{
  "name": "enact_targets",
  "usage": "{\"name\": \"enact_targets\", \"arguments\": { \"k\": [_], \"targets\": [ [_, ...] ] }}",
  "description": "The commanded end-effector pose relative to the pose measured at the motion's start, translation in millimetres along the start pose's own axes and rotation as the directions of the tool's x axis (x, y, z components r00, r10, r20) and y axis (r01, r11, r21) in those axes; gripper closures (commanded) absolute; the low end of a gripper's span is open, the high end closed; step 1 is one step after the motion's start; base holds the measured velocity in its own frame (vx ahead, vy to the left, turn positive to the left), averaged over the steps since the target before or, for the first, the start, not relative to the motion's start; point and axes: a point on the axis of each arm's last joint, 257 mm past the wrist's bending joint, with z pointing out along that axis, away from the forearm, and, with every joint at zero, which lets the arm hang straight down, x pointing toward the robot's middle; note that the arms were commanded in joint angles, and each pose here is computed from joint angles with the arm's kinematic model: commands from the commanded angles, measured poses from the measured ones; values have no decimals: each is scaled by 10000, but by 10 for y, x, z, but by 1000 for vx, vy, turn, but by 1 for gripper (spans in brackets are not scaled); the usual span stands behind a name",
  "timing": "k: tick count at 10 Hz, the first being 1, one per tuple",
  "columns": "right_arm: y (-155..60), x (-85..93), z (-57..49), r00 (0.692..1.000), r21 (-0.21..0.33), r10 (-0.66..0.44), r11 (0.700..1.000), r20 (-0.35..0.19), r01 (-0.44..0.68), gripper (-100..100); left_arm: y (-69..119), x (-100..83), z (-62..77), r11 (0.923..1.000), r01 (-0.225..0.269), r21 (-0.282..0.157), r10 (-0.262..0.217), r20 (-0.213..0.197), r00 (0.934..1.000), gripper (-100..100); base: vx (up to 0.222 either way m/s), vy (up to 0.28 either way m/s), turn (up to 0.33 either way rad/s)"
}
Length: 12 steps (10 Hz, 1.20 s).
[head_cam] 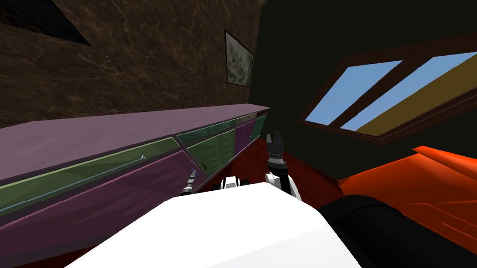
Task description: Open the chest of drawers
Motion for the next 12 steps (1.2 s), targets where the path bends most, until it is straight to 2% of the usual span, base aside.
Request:
{"name": "enact_targets", "arguments": {
  "k": [1,2,3,4,5,6,9,10,12],
  "targets": [
    [0,0,0,10000,0,0,10000,0,0,0,52,58,-79,10000,-13,-5,13,14,10000,-100,95,30,-6],
    [0,0,0,10000,2,-2,10000,-1,2,0,73,82,-113,10000,-19,-7,19,21,10000,-100,166,51,-8],
    [-1,-1,-1,10000,3,-3,10000,-1,3,0,74,61,-77,10000,-4,-35,4,6,10000,-100,77,24,-1],
    [0,0,0,10000,1,-2,10000,-1,2,0,24,26,-34,10000,-6,-4,6,4,10000,100,-65,-24,9],
    [0,0,1,10000,-2,1,10000,0,-1,0,28,38,-44,10000,-21,29,21,18,10000,100,-37,-11,-30],
    [0,0,0,10000,-1,0,10000,0,0,0,-87,181,-1,9989,-368,291,380,-427,9984,100,-159,56,-160],
    [0,1,2,10000,-3,1,10000,-1,-1,0,-145,264,13,9981,-435,429,462,-633,9969,100,-196,48,-91],
    [0,0,1,10000,-2,1,10000,-1,-1,0,-261,431,33,9959,-561,708,633,-1040,9926,100,-275,47,-120],
    [0,1,2,10000,-5,2,10000,-1,-2,0,-374,600,44,9928,-676,990,815,-1440,9862,100,-336,55,-153]
  ]
}}
